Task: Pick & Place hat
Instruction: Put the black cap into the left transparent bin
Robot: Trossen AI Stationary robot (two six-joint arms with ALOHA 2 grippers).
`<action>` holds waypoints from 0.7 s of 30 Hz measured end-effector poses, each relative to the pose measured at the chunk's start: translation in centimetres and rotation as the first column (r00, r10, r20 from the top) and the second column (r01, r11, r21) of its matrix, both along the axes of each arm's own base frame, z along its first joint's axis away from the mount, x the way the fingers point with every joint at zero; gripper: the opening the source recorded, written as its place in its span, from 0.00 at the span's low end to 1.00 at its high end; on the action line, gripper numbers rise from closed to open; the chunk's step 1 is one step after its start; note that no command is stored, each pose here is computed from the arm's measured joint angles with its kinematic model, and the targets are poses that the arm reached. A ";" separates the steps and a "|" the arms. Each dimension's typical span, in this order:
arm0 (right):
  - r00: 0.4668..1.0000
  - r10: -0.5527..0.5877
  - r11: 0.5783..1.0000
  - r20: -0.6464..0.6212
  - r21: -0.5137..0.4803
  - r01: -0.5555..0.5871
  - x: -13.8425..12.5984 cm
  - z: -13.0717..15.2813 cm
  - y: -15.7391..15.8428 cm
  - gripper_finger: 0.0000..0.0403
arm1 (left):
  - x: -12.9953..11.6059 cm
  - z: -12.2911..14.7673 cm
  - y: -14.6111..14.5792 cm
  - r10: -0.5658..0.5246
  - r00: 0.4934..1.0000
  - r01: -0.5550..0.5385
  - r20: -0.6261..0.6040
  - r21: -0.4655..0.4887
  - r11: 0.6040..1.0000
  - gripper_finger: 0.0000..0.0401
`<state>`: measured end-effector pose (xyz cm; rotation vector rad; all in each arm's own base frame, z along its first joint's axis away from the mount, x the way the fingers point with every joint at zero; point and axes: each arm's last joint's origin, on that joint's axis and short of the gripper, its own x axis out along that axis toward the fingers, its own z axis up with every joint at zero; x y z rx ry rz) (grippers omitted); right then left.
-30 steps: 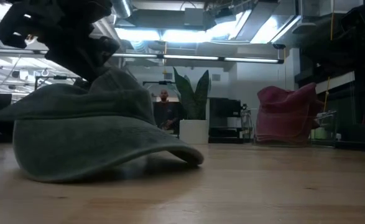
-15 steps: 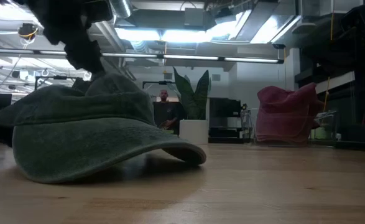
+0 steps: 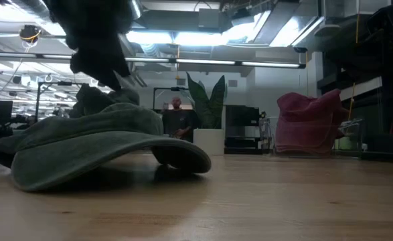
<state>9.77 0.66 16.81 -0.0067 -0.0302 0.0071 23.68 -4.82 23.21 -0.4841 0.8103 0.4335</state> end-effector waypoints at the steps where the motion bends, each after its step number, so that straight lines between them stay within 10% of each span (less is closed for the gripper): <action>1: 1.000 0.000 1.000 0.000 0.000 0.000 0.0 0.0 0.0 0.04 | 0.3 -0.4 0.2 0.026 1.000 -0.026 -0.013 -0.009 1.000 0.61; 21: 1.000 0.000 1.000 0.001 0.000 0.000 0.0 0.0 0.0 0.04 | 1.4 -3.4 1.6 -0.001 0.976 -0.031 -0.218 -0.144 0.989 0.61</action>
